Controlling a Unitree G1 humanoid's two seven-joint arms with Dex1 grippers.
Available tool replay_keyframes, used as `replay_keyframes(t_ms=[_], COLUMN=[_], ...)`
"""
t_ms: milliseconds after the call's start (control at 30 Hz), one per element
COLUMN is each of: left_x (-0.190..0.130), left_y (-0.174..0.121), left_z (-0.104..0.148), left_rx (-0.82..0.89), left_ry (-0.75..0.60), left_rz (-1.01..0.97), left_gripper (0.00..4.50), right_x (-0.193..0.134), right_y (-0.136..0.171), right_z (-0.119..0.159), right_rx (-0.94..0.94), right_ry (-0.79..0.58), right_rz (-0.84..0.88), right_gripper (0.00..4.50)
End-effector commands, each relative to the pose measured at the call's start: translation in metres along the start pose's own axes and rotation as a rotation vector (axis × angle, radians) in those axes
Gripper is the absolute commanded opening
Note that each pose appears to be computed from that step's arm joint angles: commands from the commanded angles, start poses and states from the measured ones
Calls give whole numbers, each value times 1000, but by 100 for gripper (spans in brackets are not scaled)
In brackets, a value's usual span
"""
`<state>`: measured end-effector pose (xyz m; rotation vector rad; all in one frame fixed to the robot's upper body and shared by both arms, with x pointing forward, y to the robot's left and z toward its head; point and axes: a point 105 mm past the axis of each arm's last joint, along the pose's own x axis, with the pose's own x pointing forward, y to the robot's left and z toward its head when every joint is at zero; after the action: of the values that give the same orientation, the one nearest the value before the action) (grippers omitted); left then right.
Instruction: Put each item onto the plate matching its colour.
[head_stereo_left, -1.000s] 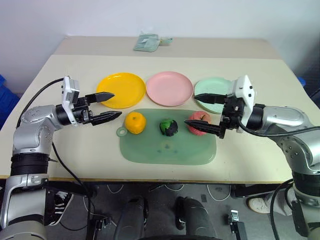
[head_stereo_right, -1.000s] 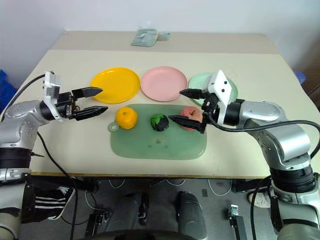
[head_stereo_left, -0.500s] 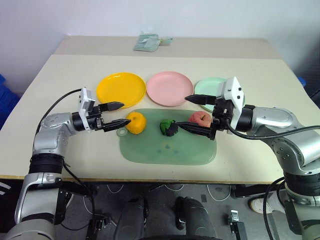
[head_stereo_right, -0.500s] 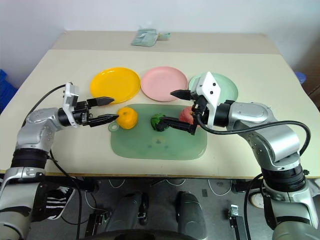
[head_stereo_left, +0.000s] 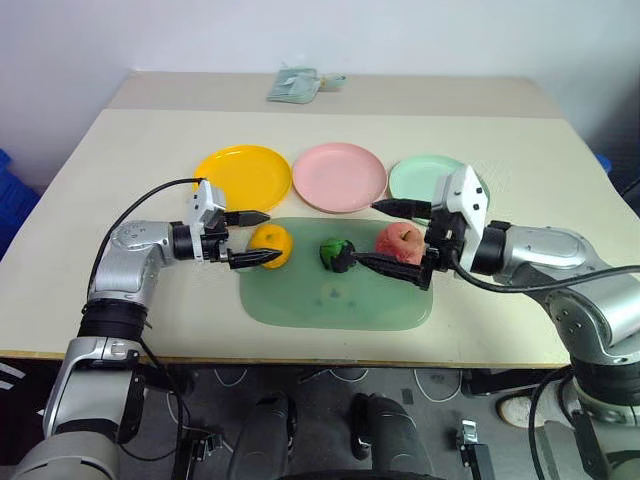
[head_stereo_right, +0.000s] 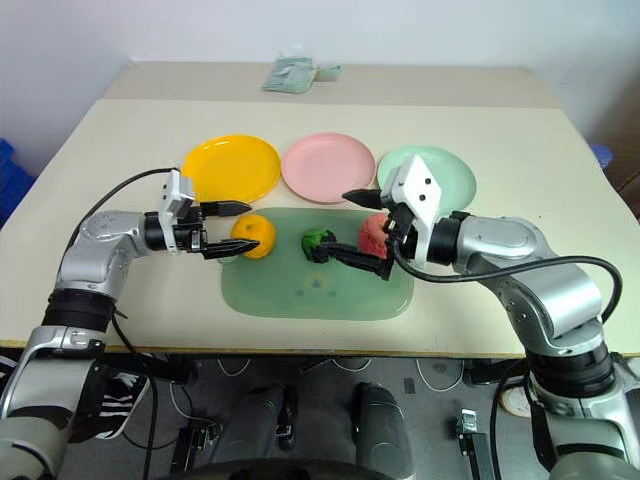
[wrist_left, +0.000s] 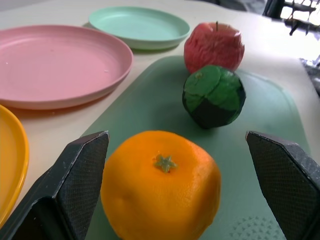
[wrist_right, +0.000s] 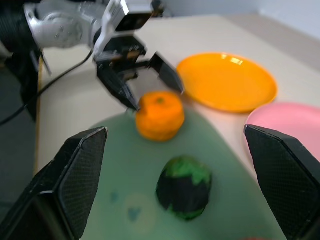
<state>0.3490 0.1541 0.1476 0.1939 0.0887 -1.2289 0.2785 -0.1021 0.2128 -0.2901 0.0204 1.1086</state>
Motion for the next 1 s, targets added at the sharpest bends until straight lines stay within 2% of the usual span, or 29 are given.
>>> replay_keyframes(t_ms=[33,300,400,467,600,667,700,800,1000], left_x=[4,10,9,6,-8,-12,-18,-29,-43], left_y=[6,11,14,16,47,59,72,95,121], left_z=[5,-12,-8,-7,23,30,38,50,43], left_rx=[44,46,51,74,45,44,51,62,5], left_ry=[17,73,34,39,-106,-135,-166,-219,-248], left_rz=[19,31,51,57,250,324,426,608,857], left_gripper=[450,450,367,367,367,367,367,367,367], right_x=[-3,-4,-5,-6,-8,-10,-9,-4,10], right_y=[2,1,-1,-4,-30,-42,-49,-57,-49], right_z=[13,14,15,16,36,45,46,45,45], right_rx=[-55,-53,-51,-57,-25,9,14,7,-14], right_ry=[-28,-33,-43,-48,-214,-288,-310,-326,-325], right_rz=[-8,-21,-36,-55,-194,-257,-299,-353,-316], right_gripper=[447,447,450,450,450,450,450,450,450])
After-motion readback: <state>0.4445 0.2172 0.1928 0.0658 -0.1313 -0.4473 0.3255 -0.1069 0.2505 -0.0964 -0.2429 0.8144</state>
